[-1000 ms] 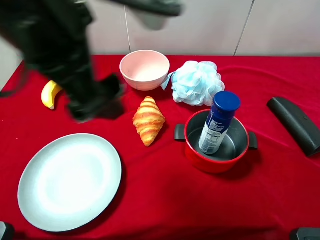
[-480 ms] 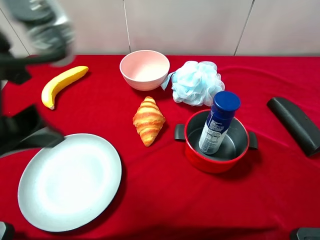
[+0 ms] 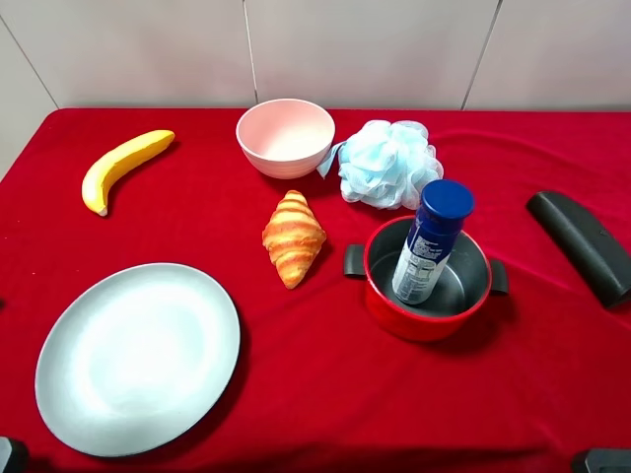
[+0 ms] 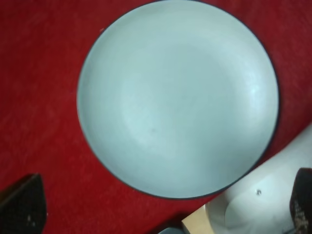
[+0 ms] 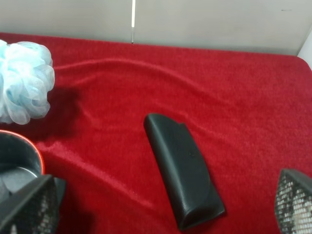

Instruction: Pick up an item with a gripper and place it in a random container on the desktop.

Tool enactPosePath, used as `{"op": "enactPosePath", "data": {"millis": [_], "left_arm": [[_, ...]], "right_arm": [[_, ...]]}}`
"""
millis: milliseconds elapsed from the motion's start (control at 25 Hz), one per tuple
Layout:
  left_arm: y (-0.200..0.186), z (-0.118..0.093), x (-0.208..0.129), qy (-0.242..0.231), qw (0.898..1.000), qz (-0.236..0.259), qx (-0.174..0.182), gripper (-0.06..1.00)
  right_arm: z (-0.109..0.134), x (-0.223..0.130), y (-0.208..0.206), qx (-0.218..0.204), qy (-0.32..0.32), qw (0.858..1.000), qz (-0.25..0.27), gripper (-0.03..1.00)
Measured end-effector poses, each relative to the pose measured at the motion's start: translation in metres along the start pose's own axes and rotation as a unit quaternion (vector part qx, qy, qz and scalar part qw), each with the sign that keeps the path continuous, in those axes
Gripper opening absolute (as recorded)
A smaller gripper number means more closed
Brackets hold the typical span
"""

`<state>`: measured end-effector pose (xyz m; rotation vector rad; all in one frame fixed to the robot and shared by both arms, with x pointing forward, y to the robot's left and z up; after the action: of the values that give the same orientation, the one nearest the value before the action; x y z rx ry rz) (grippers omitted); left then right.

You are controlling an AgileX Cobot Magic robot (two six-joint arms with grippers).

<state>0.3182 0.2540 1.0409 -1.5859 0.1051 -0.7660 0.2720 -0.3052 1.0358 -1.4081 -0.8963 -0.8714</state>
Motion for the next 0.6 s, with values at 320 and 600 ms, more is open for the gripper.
{"op": "enactPosePath", "data": {"millis": [320,600], "left_arm": [[-0.010,0.014,-0.048,-0.077,0.987,-0.129,0.062,0.99],[-0.011,0.012,-0.075,-0.137,0.963,-0.199,0.117,0.99]], "right_arm": [[0.000,0.000,0.000,0.000,0.000,1.000,0.000,0.69],[0.000,0.000,0.000,0.000,0.000,1.000,0.000,0.69]]}}
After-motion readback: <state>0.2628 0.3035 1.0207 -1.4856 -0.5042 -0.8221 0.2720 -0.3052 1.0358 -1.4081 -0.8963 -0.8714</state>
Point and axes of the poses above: a point on each arm's last joint axis where the gripper is mounted, y pointing out along that axis toward the gripper, z along the wrist's bending axis when the last joint is at zero, x = y × z, the point moved 4 cm from there along y, pointing out along that axis toward the gripper, and after that the axes turned 3 degrees about y, right-handed, at the moved point
